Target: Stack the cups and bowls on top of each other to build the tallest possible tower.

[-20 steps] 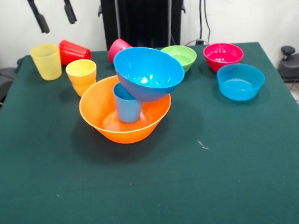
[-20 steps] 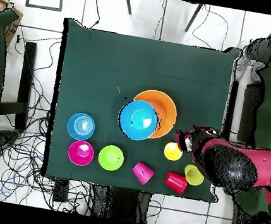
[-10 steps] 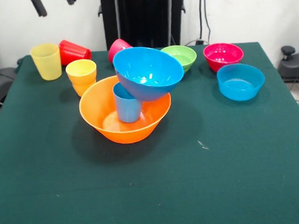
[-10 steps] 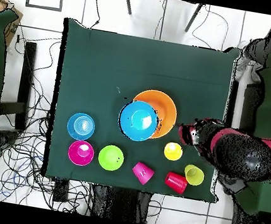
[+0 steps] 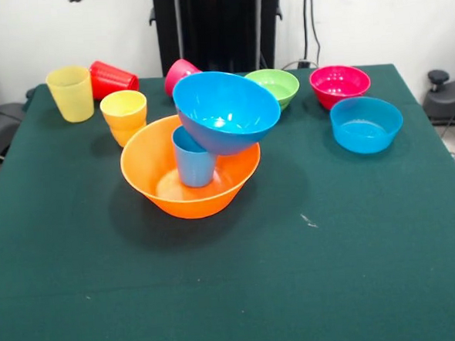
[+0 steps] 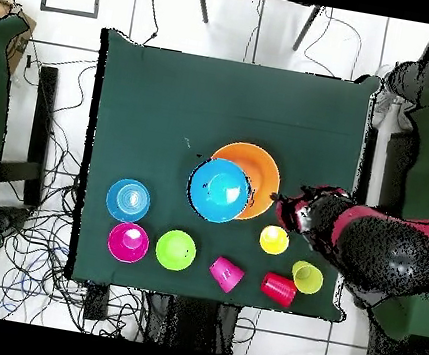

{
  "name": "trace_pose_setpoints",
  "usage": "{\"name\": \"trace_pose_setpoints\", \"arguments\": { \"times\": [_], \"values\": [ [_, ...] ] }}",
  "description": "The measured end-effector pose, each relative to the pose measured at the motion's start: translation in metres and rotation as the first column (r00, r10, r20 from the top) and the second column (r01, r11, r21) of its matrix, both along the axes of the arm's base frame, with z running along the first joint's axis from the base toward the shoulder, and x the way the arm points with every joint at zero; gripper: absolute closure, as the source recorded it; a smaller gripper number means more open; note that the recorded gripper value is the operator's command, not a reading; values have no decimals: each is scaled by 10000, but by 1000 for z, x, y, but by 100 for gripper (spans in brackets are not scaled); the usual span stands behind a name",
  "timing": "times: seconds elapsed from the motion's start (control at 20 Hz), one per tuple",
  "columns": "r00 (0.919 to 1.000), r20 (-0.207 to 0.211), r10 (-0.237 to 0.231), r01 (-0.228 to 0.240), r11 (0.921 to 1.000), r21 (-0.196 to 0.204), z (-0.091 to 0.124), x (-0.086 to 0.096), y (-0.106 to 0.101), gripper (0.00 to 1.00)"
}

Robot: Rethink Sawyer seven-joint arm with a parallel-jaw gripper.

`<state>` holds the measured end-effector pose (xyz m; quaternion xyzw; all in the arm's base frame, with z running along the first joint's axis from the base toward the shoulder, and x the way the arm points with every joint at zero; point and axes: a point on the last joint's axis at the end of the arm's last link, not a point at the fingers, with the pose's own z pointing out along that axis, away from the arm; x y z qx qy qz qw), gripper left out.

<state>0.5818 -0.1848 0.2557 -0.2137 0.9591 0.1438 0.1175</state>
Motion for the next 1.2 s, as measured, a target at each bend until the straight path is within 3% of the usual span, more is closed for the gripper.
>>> {"name": "trace_pose_setpoints", "arguments": {
  "times": [0.4, 0.6, 0.85, 1.2],
  "values": [
    [9961, 208, 854, -853, 9963, -68, -10, 3, 54, 0],
    [9938, 111, 1103, -1103, 9939, -72, -22, 4, 69, 0],
    [9941, 129, 1079, -1080, 9941, 78, -43, 2, 70, 0],
    [9963, 508, 696, -723, 9960, 532, -65, 0, 62, 0]
  ]
}}
